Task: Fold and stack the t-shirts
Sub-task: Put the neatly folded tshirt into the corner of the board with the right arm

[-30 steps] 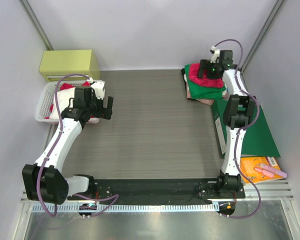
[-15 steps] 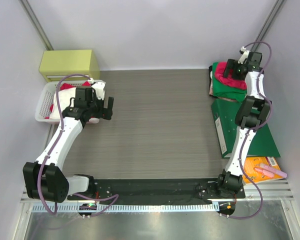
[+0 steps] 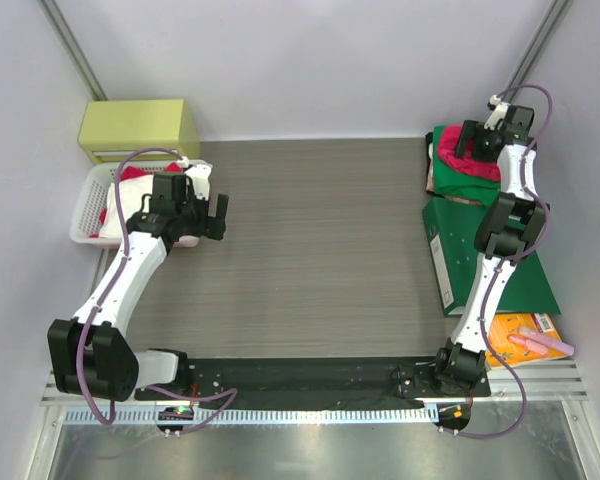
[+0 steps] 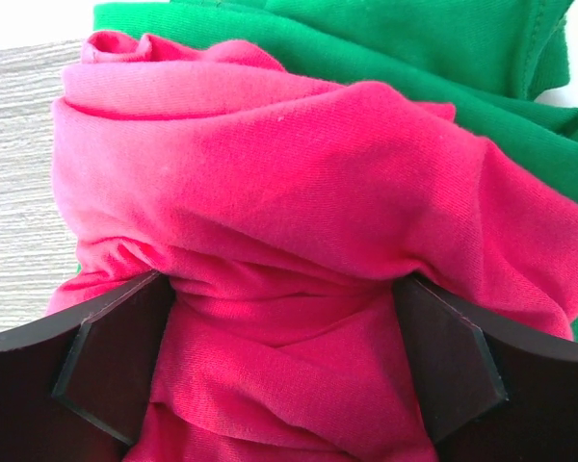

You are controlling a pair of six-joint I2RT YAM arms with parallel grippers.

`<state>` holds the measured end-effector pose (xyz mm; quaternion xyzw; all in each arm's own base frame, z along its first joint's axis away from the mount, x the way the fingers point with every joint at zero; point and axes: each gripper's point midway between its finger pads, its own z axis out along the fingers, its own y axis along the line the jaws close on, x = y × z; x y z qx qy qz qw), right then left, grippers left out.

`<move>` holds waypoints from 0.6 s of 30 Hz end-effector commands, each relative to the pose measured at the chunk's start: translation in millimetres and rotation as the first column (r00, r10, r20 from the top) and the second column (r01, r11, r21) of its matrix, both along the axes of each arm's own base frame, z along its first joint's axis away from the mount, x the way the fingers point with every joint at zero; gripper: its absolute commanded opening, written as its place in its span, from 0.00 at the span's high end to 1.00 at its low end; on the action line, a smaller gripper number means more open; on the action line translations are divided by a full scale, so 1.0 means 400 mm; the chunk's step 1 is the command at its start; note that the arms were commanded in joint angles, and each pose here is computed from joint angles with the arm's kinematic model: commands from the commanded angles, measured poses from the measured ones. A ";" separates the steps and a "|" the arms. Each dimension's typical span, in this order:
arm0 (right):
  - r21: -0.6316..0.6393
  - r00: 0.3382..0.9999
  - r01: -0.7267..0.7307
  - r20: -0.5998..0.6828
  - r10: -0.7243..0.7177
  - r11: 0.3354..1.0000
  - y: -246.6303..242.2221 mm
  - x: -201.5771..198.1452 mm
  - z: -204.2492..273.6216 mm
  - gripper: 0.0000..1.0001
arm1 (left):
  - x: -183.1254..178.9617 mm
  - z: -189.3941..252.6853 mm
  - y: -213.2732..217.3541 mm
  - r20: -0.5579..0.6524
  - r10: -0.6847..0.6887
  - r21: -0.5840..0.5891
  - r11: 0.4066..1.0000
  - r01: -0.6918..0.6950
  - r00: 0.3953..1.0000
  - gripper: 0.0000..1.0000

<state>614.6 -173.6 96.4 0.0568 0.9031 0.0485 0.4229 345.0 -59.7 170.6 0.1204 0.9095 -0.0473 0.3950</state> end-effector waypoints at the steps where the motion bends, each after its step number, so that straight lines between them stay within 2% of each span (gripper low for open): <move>1: -0.022 0.956 0.007 -0.293 -0.013 1.000 -0.002 -0.133 -0.221 0.00 | 0.024 0.049 0.000 0.056 -0.007 -0.006 1.000 0.007 0.998 0.00; 18: 0.008 0.937 -0.154 -0.316 0.149 0.988 0.234 -0.146 -0.238 0.00 | 0.017 0.053 0.010 0.075 0.000 0.010 1.000 -0.001 0.997 0.00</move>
